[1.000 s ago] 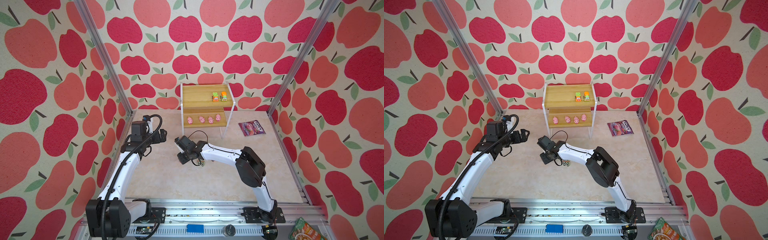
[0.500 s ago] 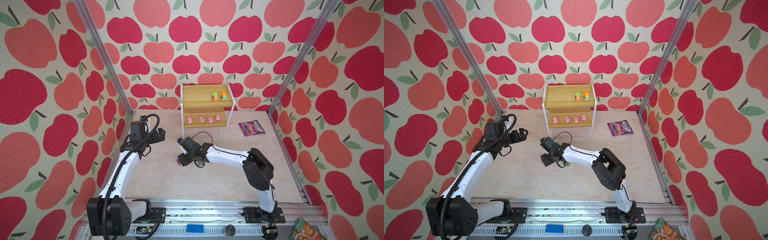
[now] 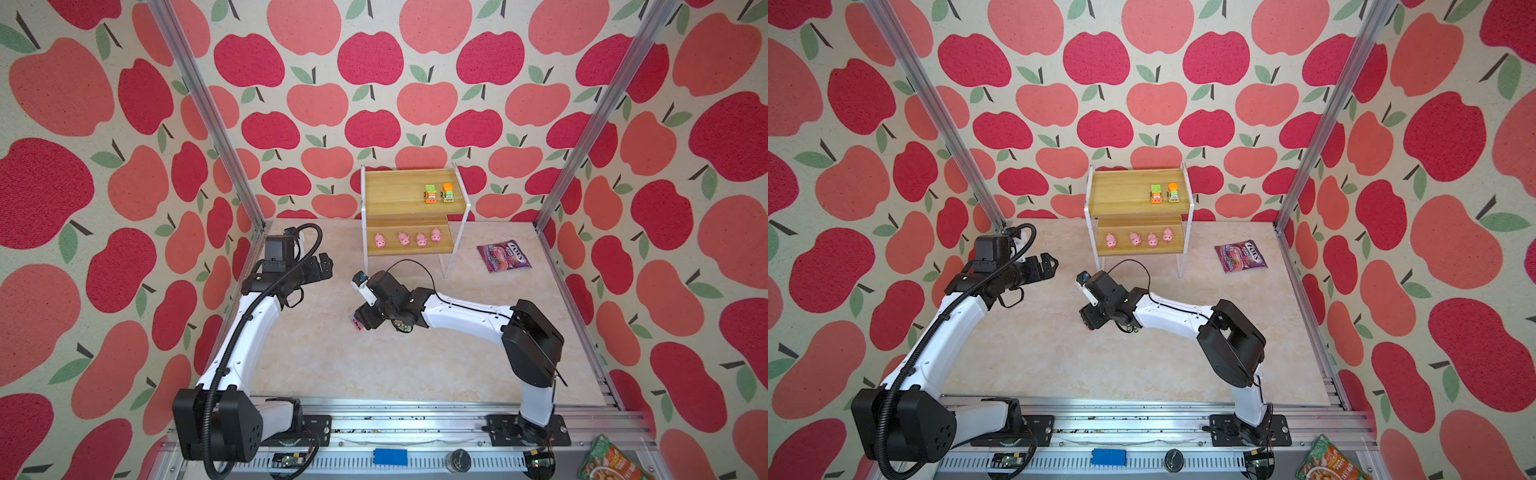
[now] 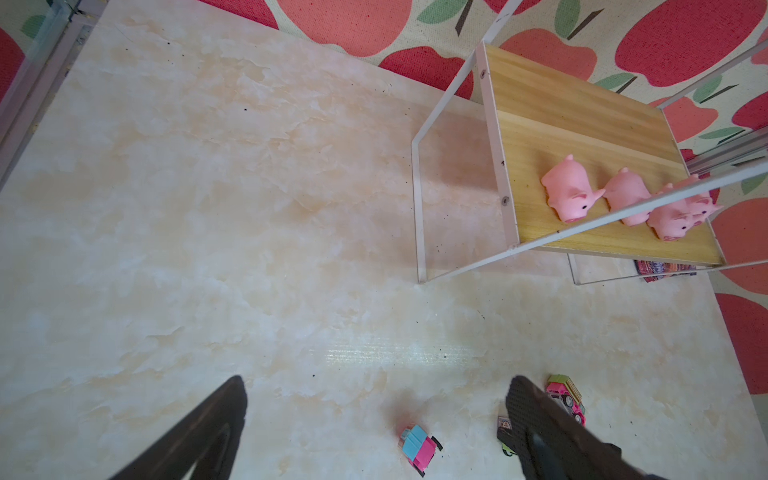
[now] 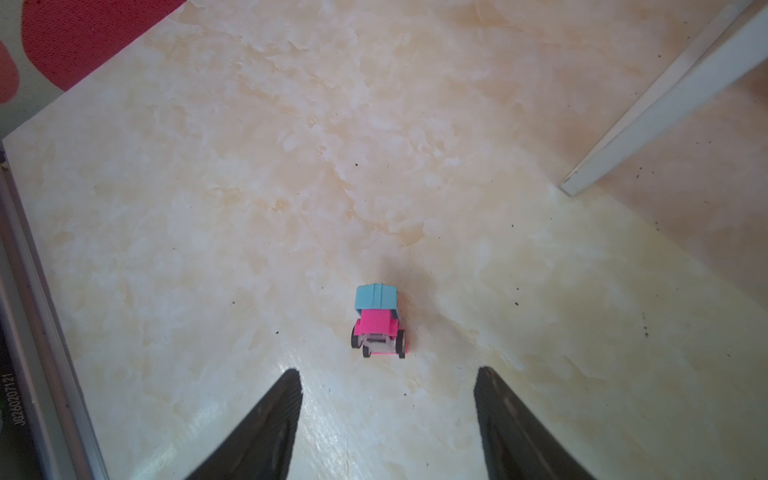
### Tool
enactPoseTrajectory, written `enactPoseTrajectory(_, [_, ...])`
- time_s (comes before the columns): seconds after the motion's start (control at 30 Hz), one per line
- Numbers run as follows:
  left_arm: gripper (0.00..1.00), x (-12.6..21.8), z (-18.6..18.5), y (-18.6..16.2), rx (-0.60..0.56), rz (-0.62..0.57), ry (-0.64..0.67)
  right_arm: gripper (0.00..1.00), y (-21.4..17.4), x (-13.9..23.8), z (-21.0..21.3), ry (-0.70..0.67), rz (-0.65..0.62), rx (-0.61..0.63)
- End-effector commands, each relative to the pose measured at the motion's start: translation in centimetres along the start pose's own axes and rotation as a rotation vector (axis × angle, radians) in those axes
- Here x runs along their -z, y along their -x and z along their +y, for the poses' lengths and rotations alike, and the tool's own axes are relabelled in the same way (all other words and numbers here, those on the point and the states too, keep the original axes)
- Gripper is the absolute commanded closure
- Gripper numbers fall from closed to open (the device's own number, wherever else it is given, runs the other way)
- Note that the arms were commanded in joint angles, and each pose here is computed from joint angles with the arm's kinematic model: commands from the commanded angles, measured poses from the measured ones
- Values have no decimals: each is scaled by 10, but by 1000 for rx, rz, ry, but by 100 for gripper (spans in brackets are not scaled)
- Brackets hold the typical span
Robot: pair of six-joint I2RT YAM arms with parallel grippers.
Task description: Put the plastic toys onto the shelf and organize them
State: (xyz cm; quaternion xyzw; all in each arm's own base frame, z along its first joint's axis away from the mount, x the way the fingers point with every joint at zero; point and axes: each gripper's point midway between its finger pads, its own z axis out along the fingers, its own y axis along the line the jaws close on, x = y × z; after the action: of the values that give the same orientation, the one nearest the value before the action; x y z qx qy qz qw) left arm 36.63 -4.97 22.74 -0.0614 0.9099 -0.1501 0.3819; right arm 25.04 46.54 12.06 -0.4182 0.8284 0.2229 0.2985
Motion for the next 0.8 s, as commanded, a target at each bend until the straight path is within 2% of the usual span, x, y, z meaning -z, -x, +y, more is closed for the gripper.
enactPoseTrajectory(0.0, [0,7,7,-10,67,55,13,32,-1,-8,8,15,70,69])
enactPoseTrajectory(0.33, [1,4,20,-33,200,103,-33,40,-2,-41,9,-4,212,98])
enactPoseTrajectory(0.77, [1,-4,32,-37,274,105,-59,50,-17,-63,11,-31,341,140])
